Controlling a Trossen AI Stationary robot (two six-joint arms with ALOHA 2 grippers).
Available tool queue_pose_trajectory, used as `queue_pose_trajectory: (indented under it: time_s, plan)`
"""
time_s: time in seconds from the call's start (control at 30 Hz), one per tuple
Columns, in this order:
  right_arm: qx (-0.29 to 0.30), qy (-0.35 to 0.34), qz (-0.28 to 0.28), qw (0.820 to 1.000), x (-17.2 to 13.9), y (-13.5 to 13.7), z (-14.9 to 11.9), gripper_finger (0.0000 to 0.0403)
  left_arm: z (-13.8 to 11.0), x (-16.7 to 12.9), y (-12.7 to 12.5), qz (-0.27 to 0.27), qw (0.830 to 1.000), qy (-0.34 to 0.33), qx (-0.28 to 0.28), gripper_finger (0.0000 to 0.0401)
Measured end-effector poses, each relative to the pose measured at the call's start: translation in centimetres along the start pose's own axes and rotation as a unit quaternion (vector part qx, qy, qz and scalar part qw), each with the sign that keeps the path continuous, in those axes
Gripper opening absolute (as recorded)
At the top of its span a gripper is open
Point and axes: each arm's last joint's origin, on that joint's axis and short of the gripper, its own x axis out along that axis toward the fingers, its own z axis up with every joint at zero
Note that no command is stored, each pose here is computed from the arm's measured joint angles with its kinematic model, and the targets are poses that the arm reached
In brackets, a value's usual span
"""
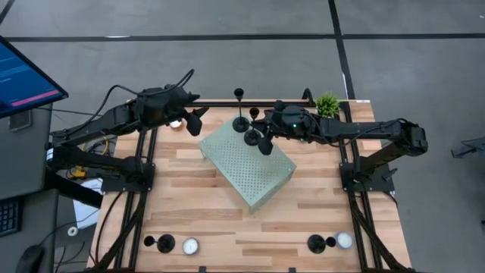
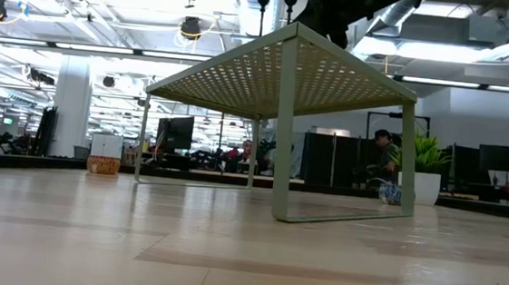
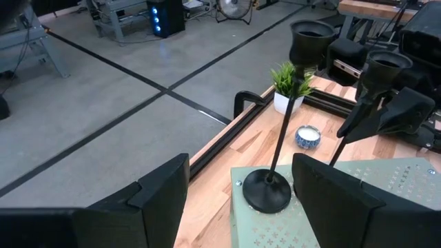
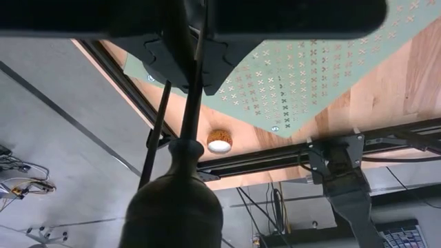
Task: Pick & Place candle stick holders
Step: Put the top right black candle holder on the shelf, then put the top blue scented candle on the shelf
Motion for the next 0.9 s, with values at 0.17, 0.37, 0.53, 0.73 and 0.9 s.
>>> queue_pose_trajectory:
  time_s: [0.17, 0.37, 0.53, 0.73, 0.9]
  plan:
    - [0.000, 0.014, -0.001, 1.000, 0.1, -0.1, -0.4, 0.0051, 0.0, 0.0, 0.0, 0.000, 1.000, -0.001, 0.000, 0.0258]
    - [0.002, 0.009, 0.000, 1.000, 0.1, -0.1, -0.3, 0.0140, 0.0, 0.0, 0.0, 0.000, 1.000, -0.001, 0.000, 0.0258]
    - [0.002, 0.010, -0.001, 1.000, -0.3, -0.1, -0.1, 0.0214, 0.0, 0.0, 0.0, 0.000, 1.000, -0.001, 0.012, 0.0258]
    - [-0.003, 0.037, -0.018, 0.999, -4.4, -1.1, 1.9, 0.0267, 0.0, 0.0, 0.0, 0.000, 1.000, -0.001, 0.012, 0.0258]
    - [-0.011, 0.124, -0.089, 0.988, -8.4, -2.4, 1.1, 0.0276, 0.0, 0.0, 0.0, 0.000, 1.000, -0.001, 0.012, 0.0258]
